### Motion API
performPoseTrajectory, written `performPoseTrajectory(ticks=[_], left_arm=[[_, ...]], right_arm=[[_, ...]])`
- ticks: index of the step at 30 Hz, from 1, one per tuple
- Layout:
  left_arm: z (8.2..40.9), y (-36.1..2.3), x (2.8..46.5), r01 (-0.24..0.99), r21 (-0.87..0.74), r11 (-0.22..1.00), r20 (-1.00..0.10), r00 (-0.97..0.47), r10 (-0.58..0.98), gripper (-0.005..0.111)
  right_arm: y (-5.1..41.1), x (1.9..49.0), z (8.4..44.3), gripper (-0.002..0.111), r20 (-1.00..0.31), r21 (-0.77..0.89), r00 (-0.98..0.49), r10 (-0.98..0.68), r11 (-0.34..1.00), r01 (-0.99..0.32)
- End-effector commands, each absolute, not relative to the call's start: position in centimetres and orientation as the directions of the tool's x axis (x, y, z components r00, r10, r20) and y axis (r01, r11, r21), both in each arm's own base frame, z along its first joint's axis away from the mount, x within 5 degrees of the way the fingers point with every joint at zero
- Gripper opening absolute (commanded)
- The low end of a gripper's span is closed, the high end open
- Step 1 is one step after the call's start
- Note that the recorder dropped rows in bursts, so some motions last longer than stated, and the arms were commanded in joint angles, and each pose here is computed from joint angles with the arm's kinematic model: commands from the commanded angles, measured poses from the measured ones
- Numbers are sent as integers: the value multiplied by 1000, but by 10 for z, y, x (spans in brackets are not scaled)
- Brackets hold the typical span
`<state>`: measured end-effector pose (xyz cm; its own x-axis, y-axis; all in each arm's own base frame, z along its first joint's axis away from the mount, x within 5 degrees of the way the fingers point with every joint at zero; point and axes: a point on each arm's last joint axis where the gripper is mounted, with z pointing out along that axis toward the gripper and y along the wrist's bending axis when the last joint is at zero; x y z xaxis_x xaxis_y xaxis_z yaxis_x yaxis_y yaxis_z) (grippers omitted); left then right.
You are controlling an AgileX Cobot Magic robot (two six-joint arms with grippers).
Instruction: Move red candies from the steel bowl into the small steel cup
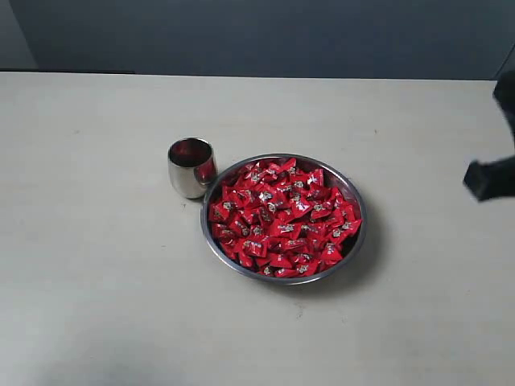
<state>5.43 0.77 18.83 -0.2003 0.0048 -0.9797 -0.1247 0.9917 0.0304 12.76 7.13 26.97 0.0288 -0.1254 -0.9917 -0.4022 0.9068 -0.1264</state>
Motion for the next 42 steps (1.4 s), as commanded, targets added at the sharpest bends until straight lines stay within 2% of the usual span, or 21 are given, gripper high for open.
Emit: performPoseTrajectory(ticks=[1,16,31,33,39,42], left_arm=[[187,8,54,-125,26,992,-980,-197,1,0],[187,8,54,-125,26,992,-980,-197,1,0],[187,8,54,-125,26,992,-980,-197,1,0],[187,8,54,-125,26,992,-980,-197,1,0],[187,8,54,-125,26,992,-980,-197,1,0],[187,8,54,-125,26,992,-980,-197,1,0]], right_arm=[[73,118,238,-1,-979,-176,-9,-204,866,-467],[104,150,218,-1,-935,-183,-171,-311,835,-520],[179,227,164,-1,-747,-146,-432,-505,759,-635],[186,232,157,3,-714,-127,-462,-526,746,-653],[199,242,149,29,-673,-80,-513,-532,743,-665],[202,241,146,30,-644,-58,-534,-548,731,-680]])
